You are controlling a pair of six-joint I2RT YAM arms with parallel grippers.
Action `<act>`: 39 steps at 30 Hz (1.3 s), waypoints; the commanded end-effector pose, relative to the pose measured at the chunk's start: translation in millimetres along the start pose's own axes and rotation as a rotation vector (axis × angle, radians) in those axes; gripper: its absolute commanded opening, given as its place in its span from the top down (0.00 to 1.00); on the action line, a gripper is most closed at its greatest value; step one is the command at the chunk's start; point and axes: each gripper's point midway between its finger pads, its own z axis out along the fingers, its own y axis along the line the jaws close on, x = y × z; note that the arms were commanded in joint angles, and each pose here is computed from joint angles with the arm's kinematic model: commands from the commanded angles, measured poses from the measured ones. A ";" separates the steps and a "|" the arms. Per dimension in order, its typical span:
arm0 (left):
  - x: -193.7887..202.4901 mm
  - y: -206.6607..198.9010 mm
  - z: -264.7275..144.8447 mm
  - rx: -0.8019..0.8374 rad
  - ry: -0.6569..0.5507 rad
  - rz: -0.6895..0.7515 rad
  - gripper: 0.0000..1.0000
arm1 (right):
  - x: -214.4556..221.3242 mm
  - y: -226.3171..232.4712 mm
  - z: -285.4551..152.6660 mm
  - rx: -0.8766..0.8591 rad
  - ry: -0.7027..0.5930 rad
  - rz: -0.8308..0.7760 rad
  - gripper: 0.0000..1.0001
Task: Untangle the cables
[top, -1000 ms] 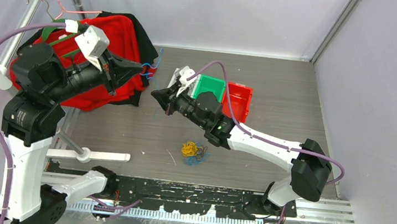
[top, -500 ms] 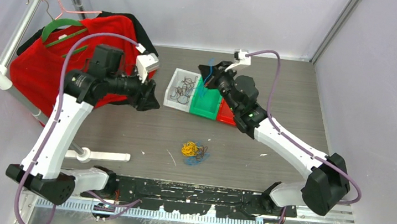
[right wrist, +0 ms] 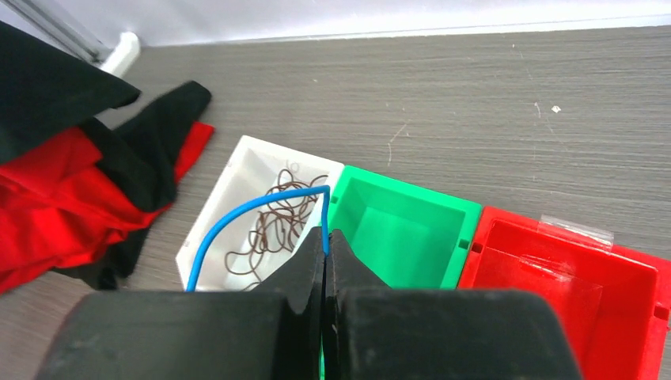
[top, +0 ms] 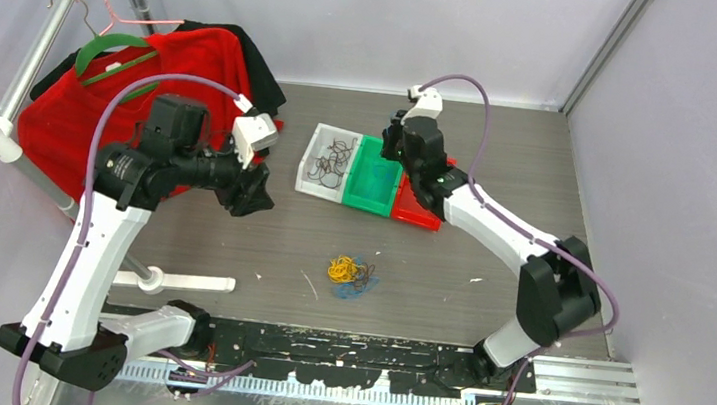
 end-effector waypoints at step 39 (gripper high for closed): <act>-7.1 -9.2 -14.8 0.001 -0.031 0.037 0.37 | -34.5 -21.6 55.3 0.175 0.101 -0.097 0.99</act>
